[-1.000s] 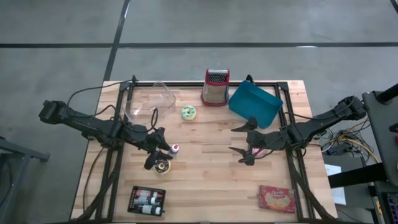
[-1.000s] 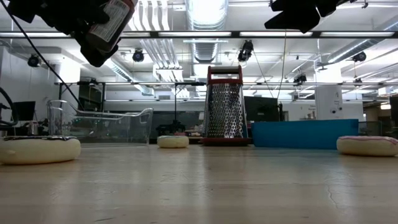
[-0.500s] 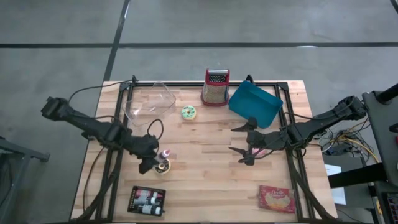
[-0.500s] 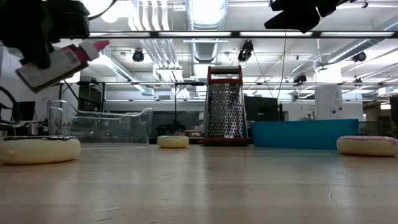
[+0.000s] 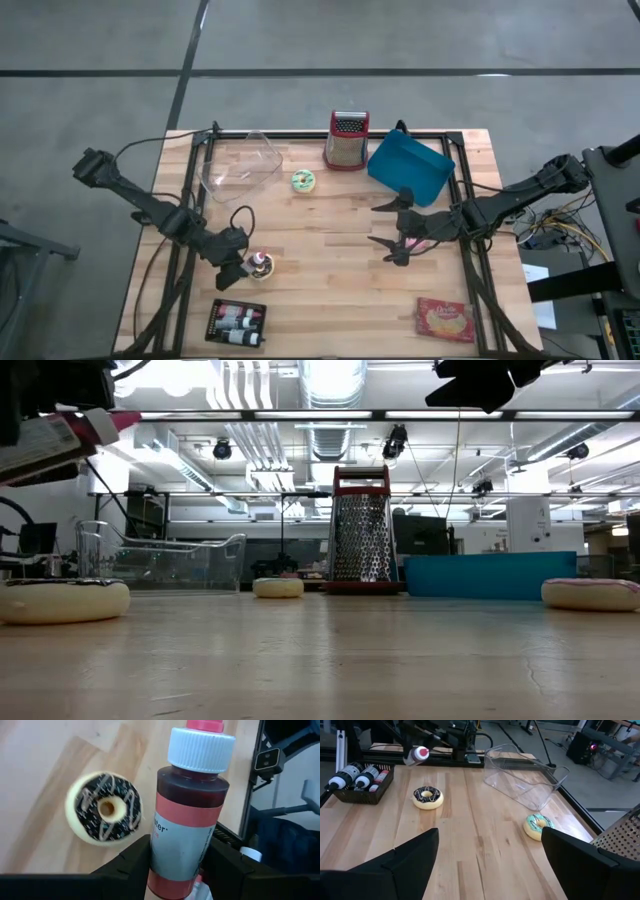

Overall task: Pick & Place Food Item
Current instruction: Put the pink food coloring bottle into the black bin

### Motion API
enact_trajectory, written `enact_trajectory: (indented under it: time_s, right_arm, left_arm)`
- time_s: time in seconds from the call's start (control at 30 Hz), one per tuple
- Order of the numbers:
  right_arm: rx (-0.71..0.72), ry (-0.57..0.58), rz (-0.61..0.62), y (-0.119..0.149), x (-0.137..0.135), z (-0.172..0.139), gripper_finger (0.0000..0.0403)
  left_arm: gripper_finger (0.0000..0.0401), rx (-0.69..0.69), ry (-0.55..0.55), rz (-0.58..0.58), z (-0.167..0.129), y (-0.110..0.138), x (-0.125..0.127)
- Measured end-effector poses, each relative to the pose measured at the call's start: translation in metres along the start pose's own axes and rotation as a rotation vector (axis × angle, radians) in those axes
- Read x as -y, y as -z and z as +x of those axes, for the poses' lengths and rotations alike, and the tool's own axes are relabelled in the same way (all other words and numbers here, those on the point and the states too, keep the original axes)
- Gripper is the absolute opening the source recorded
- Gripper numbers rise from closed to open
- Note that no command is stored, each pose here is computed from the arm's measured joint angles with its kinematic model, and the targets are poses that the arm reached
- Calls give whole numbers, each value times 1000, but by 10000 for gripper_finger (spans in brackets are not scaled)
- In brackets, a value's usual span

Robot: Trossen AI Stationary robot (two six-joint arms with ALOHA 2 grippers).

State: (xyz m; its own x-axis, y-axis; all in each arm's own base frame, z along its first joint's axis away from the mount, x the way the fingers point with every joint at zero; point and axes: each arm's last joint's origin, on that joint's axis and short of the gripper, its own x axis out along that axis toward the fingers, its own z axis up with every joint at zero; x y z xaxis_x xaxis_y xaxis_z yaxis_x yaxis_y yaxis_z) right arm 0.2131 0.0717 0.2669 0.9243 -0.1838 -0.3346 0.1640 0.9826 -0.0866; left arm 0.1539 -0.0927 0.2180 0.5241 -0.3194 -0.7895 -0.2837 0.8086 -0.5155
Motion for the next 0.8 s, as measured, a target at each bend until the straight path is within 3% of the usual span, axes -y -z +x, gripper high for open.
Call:
enact_trajectory:
  time_s: [0.43, 0.8]
  right_arm:
    - [0, -1, 1, 0, 0, 0, 338]
    - [0, 0, 1, 0, 0, 0, 349]
  left_arm:
    - [163, -73, 31, -154, -1, 23, 13]
    - [163, -120, 99, -24, -4, 45, 37]
